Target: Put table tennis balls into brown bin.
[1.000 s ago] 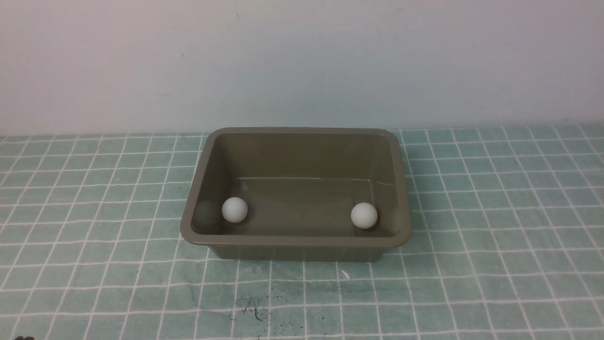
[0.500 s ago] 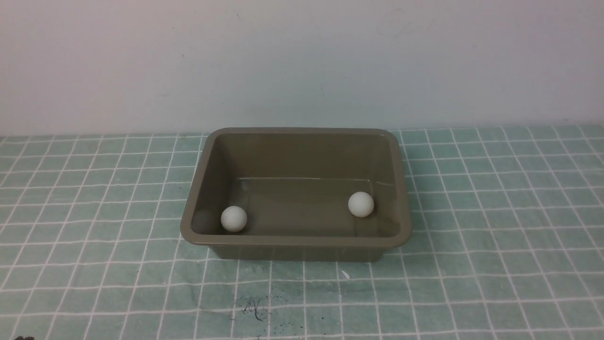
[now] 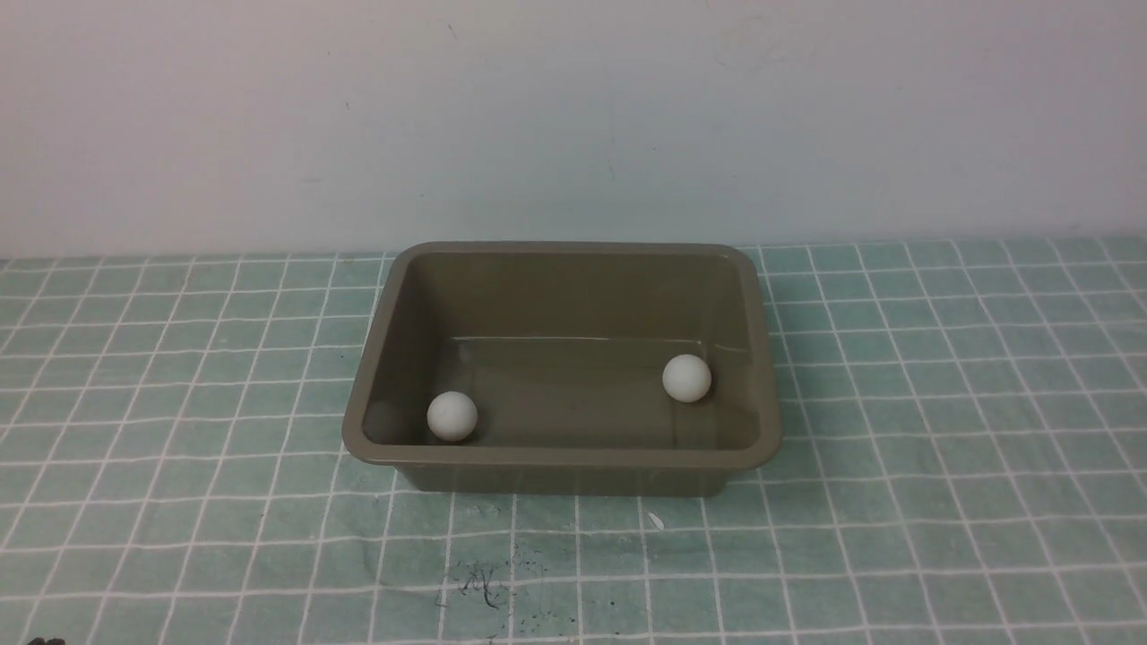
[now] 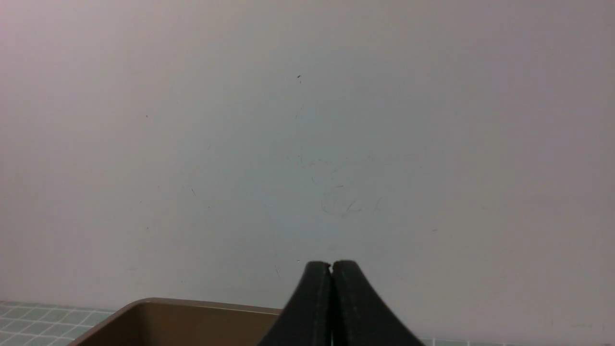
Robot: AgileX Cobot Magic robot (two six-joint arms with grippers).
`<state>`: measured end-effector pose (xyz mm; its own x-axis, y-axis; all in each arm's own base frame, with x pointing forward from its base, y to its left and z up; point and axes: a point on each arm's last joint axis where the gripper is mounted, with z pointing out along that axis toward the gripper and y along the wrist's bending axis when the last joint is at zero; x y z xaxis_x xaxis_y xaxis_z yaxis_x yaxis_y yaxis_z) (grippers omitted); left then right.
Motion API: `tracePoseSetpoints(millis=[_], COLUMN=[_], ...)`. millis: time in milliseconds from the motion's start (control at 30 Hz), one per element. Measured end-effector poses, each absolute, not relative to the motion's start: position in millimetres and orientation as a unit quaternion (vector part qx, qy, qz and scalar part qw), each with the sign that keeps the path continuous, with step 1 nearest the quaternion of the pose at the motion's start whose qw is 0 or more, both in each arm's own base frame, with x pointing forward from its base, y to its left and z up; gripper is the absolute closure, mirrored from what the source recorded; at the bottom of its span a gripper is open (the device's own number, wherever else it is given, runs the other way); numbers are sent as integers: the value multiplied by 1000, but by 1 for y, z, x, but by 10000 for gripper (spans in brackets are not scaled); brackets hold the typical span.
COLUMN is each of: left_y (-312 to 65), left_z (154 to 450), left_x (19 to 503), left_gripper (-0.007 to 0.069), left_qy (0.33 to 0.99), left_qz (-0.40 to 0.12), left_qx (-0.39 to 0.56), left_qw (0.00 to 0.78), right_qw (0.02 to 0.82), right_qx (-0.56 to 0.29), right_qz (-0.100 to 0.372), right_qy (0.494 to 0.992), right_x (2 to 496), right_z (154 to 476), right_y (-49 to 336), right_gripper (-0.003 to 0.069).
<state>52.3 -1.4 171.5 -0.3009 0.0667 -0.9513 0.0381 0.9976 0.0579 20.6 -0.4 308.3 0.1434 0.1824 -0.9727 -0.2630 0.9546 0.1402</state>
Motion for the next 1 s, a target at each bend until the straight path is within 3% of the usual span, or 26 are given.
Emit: tracePoseSetpoints(millis=[267,533,1000], left_y=[-1,-1,-1], left_z=[171,171,171], left_x=[52,52,52], left_gripper=[630,630,630], left_qy=[806,806,806], left_qz=[12,12,12], left_qx=[32,32,32], left_qw=[590,590,590], right_qw=[729,614,628], right_qx=[-3,77,63], right_qz=[105,7,-5], right_qy=[677,786,776], right_x=[27,52,54], right_z=[290,185,181], right_y=[-2,-7,-7], right_gripper=[673,673,673])
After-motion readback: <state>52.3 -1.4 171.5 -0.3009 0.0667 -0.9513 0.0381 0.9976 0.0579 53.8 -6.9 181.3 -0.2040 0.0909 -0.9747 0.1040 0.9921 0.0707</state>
